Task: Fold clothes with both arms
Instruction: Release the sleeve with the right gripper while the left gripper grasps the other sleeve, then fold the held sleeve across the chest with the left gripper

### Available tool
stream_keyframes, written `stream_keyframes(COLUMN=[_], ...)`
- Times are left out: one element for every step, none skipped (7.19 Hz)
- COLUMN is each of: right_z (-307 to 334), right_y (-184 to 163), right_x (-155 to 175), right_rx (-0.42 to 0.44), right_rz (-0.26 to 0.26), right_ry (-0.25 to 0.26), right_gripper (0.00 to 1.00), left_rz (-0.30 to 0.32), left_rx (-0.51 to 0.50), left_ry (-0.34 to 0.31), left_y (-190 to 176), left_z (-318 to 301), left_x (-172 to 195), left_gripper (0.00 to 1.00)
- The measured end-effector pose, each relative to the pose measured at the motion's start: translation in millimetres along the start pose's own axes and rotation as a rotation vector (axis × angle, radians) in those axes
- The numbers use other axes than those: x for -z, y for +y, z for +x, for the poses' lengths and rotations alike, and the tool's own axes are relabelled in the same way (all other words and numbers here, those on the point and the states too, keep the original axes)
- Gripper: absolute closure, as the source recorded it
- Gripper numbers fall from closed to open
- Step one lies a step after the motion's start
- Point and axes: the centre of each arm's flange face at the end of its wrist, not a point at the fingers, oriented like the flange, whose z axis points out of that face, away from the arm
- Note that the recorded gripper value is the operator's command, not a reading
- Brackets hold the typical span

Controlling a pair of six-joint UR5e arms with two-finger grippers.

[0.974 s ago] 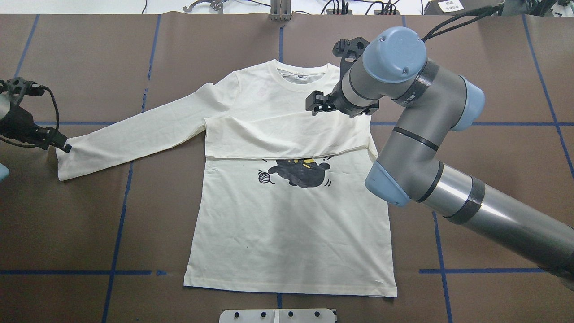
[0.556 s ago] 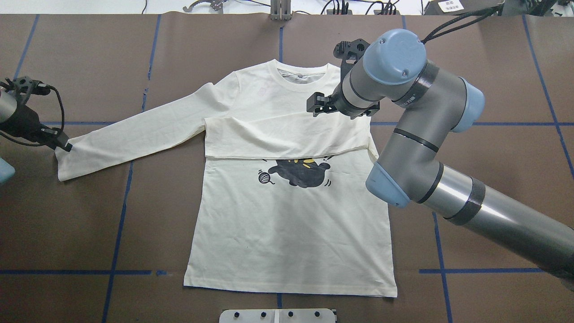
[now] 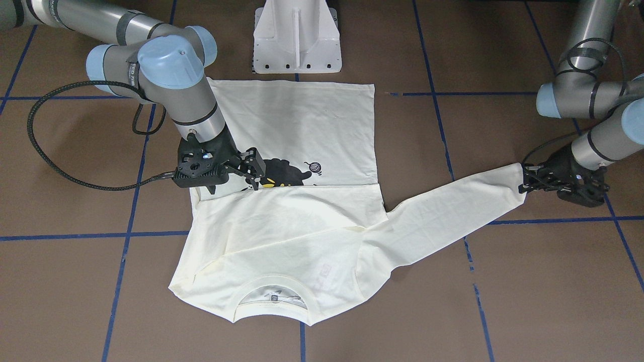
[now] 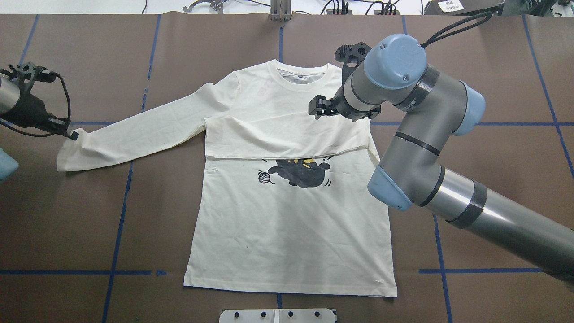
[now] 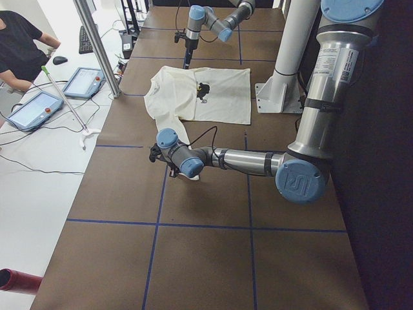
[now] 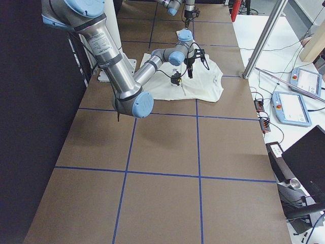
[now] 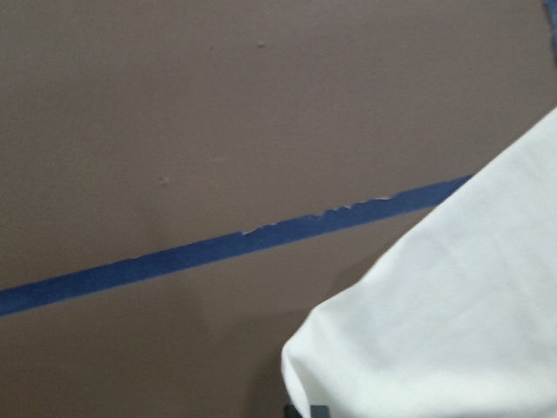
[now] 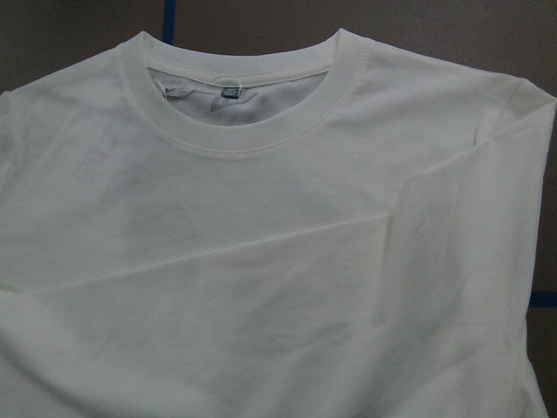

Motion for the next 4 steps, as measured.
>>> stream_keyframes(right_z=[17.4, 53.2, 97.0, 140.2], right_y=[0.0, -0.2, 2.0, 5.2], right_x=[6.9, 18.3, 32.6, 48.9], right_rx=[0.008, 0.043, 0.087, 0.113], right_rz=[0.006, 0.017, 0.029, 0.039], right_ry=[0.003, 0.016, 0.037, 0.061], right_gripper=[0.00, 0.00, 0.00, 0.00], left_rz=[0.050, 0.085, 0.095, 0.115], left_rx=[0.054, 0.099, 0.135, 0.172], left_ry=[0.044, 0.102, 0.159, 0.197], left_y=[-16.3, -34.2, -50.8, -67.9], left_z=[45.2, 107.6, 187.0, 275.6], left_x=[23.6, 41.7, 46.4, 46.3], left_gripper=[1.00, 1.00, 1.00, 1.00])
